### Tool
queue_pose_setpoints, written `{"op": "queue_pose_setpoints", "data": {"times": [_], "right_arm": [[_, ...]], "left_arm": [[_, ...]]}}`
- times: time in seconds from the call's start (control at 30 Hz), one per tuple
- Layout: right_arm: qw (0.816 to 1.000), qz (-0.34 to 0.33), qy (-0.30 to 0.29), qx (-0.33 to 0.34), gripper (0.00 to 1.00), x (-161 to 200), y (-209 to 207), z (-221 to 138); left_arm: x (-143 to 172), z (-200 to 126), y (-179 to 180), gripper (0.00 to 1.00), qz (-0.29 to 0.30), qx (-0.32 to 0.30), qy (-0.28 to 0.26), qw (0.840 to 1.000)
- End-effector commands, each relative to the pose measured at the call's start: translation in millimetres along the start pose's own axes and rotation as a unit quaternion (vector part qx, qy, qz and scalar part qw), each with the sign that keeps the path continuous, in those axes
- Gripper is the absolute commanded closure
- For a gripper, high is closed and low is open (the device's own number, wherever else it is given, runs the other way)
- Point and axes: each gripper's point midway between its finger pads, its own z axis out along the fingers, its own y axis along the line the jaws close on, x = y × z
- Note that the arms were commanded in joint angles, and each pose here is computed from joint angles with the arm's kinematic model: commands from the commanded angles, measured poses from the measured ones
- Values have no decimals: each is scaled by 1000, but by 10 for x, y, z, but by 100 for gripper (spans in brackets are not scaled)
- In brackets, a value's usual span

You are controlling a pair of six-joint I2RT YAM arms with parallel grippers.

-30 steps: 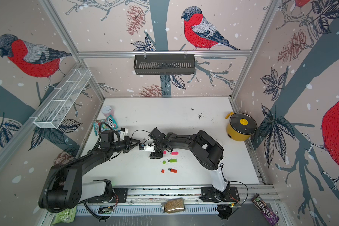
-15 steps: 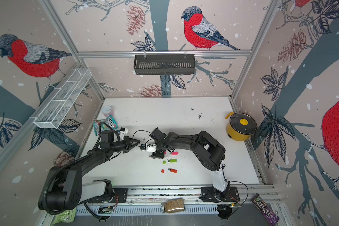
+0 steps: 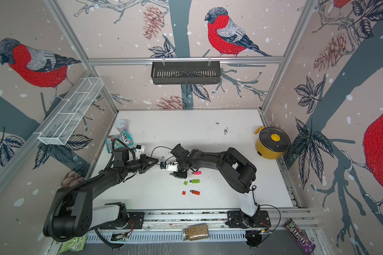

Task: Close the usb drive cover
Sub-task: Pick up the USB drive from the center of the board.

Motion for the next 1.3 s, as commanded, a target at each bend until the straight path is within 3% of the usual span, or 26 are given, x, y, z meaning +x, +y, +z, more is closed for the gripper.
{"op": "queue_pose_setpoints", "data": {"times": [0.0, 0.4, 1.27], "right_arm": [[999, 17, -38, 11, 79, -156, -101, -136], [988, 24, -148, 44, 80, -509, -337, -574], [986, 27, -163, 32, 80, -607, -255, -483]], "left_arm": [[26, 9, -19, 98, 4, 11, 7, 1000], [137, 105, -129, 98, 2, 49, 38, 998], [197, 147, -243, 98, 3, 70, 52, 996]]}}
